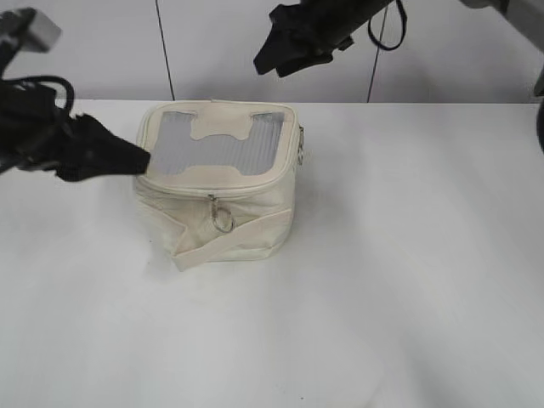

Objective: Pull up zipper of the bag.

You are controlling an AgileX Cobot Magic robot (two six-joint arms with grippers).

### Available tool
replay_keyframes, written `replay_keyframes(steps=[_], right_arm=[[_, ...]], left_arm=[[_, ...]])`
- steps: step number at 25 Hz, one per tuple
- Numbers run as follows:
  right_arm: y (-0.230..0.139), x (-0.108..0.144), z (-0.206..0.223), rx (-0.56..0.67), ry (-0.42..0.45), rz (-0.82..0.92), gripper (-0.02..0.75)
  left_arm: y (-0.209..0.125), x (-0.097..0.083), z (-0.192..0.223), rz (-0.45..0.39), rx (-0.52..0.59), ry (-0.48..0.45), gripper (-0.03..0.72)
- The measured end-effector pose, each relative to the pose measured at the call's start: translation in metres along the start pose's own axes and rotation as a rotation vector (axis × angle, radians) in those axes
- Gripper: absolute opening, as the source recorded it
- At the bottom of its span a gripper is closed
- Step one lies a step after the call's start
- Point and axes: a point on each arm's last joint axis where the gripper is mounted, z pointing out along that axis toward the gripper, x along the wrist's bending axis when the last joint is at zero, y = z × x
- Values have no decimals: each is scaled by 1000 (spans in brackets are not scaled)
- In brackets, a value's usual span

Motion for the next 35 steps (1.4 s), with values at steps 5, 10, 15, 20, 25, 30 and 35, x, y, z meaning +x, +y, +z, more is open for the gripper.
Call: replay_keyframes(steps=[5, 10, 15, 20, 25, 30, 35], right_arm=[[6, -23, -44, -52, -56, 74, 358], [-15, -41, -71, -6, -70, 133, 316], [-81, -36, -78, -66, -78, 201, 275], [-151, -15, -82, -195, -122, 136, 345], [-179, -14, -75, -224, -121, 136, 610], [-177, -12, -73, -244, -121, 102, 604], [-176, -12, -73, -246, -123, 72, 589]], left_arm=[[48, 30, -4, 22, -70, -25, 440], [110, 57, 30, 131, -73, -168, 442], [150, 58, 76, 321, 54, -230, 442], [155, 53, 120, 401, 162, -306, 442], [147, 61, 142, 398, 206, -320, 442], [139, 67, 149, 393, 250, -306, 442], [136, 69, 156, 374, 258, -312, 326]])
